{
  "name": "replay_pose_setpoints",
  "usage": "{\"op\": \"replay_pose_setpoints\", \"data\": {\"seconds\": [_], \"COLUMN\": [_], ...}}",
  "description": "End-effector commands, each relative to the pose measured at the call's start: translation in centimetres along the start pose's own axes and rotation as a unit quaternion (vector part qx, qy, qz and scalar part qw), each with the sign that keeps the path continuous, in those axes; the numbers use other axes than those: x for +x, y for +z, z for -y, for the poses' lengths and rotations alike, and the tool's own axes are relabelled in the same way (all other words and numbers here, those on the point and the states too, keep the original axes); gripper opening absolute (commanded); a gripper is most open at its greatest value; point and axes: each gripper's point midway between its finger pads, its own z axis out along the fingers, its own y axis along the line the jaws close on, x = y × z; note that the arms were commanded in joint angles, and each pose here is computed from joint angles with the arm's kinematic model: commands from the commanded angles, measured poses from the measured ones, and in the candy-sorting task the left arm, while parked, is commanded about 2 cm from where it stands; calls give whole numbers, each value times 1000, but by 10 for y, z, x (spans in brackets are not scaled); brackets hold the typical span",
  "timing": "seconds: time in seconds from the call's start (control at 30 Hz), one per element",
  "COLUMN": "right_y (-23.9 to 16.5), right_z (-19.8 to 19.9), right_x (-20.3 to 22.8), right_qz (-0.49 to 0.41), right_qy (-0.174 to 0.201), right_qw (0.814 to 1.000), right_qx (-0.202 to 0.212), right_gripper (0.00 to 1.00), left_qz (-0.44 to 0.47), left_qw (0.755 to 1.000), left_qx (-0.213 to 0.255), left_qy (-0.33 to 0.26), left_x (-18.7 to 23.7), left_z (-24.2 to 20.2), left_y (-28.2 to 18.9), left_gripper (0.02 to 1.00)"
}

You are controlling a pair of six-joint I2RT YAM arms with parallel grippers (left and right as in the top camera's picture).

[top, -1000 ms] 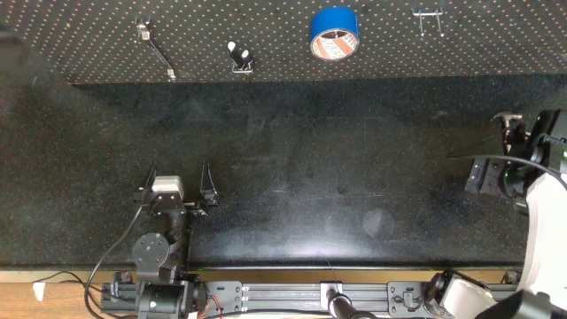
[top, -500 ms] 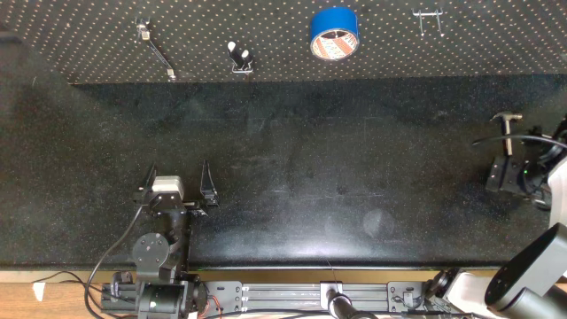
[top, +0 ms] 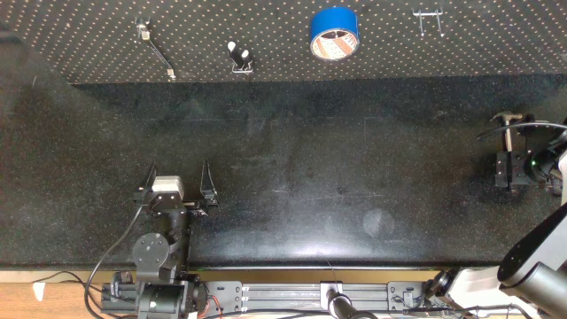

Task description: Place Tools Onto Pegboard

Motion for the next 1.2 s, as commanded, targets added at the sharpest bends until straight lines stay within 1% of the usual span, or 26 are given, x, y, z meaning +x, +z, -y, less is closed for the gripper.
{"op": "replay_pose_setpoints", "data": {"seconds": [0.03, 0.23, 0.47, 1.2], "right_y": [10, 17, 19, 28], "right_z": [0, -1, -9, -12], "right_x": [-5, -8, -18, -13], "right_qz": [-4, -5, 4, -13], "right_qy": [-24, -31, -52, -51], "right_qw": [1000, 999, 999, 998], "right_qx": [-14, -17, -14, -25], "right_gripper": [978, 978, 978, 978], "left_qz": [-1, -1, -1, -1], "left_qw": [1000, 1000, 1000, 1000], "left_qx": [7, 7, 7, 7], "left_qy": [9, 9, 9, 9], "left_x": [1, 1, 1, 1], "left_z": [3, 3, 3, 3], "left_y": [0, 0, 0, 0], "left_gripper": [996, 996, 996, 996]}}
